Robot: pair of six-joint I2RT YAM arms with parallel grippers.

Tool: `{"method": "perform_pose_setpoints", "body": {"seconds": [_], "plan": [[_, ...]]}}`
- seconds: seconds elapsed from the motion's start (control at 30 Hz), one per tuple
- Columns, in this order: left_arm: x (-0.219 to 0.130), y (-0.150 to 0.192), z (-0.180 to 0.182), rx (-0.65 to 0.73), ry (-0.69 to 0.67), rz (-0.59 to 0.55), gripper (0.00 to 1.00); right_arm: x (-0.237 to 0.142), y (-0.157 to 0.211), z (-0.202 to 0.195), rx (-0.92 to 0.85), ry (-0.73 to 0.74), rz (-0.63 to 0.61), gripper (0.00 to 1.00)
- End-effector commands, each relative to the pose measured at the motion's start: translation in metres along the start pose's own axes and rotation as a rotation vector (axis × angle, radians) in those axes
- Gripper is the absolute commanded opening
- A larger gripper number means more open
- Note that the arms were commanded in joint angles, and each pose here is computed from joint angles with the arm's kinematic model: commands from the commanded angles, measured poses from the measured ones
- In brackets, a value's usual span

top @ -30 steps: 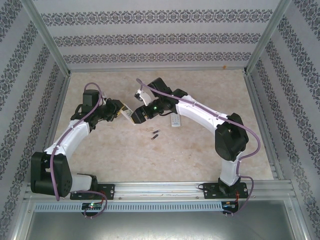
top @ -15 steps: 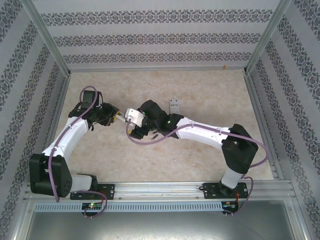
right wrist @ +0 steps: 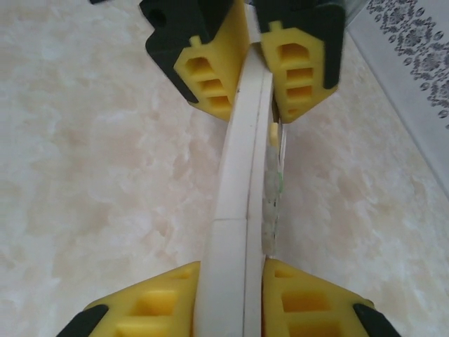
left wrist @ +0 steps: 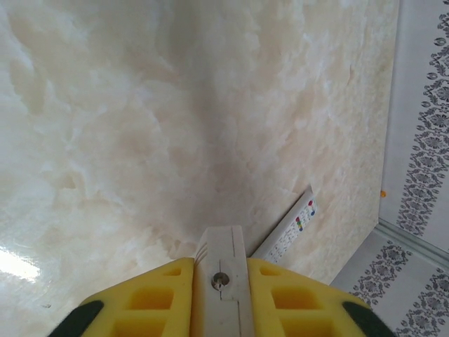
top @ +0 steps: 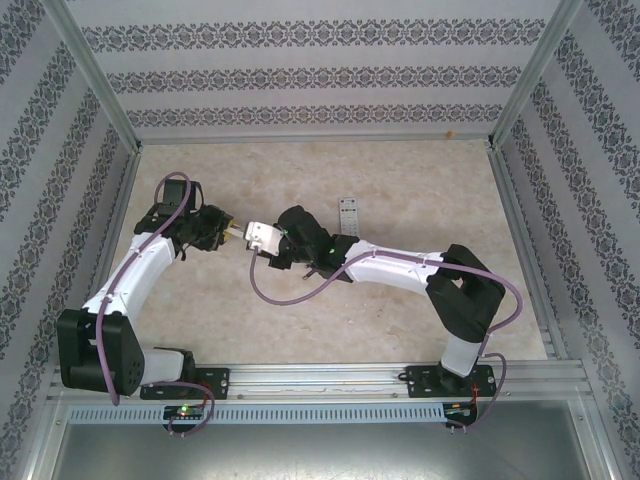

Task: Load the batteries into the remote control

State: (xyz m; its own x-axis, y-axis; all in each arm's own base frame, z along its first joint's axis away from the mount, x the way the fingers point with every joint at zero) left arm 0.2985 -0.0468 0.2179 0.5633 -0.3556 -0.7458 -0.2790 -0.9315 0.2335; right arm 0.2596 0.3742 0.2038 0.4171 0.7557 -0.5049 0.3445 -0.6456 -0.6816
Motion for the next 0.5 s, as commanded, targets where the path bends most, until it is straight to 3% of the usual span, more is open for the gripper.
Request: {"method": "perform_pose_setpoints", "body": {"seconds": [0.0,0.03,0.1,0.17,0.23,0.33,0.47], "plan": [[-0.015,0.011,-0.023,0.145,0.150,0.041,0.54,-0.014,-0.016,-0.013,0.223,-0.108,-0.167,0.11],[-0.024,0.012,-0.034,0.230,0.229,0.023,0.68,-0.021,-0.016,-0.023,0.319,-0.138,-0.196,0.10],[-0.051,0.015,-0.052,0.414,0.354,-0.085,0.81,-0.032,-0.011,-0.044,0.522,-0.214,-0.230,0.09],[-0.081,0.019,-0.063,0.611,0.474,-0.207,0.87,-0.045,-0.009,-0.065,0.713,-0.281,-0.249,0.09],[-0.100,0.026,-0.067,0.732,0.556,-0.239,0.89,-0.060,-0.008,-0.082,0.860,-0.330,-0.303,0.11],[-0.102,0.039,-0.079,0.789,0.656,-0.057,0.89,-0.086,-0.018,-0.104,0.959,-0.353,-0.396,0.13],[-0.090,0.046,-0.096,0.676,0.805,0.173,0.89,-0.112,-0.034,-0.130,1.033,-0.357,-0.500,0.13]]}}
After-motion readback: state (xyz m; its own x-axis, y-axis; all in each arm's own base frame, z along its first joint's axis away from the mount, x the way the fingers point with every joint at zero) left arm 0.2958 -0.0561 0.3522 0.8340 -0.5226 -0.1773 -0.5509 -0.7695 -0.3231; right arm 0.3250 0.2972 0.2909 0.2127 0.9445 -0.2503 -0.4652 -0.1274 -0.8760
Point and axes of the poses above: each hand's point on the last joint's axis, 136 mm out from that joint toward the fingers, its own x axis out along the fingers, its own z axis along the line the jaws close on, y = z × x, the point moved 8 cm from there along -x, back along the fingers, and after that the axes turned 15 degrees about -x, right-handed, at the moved point
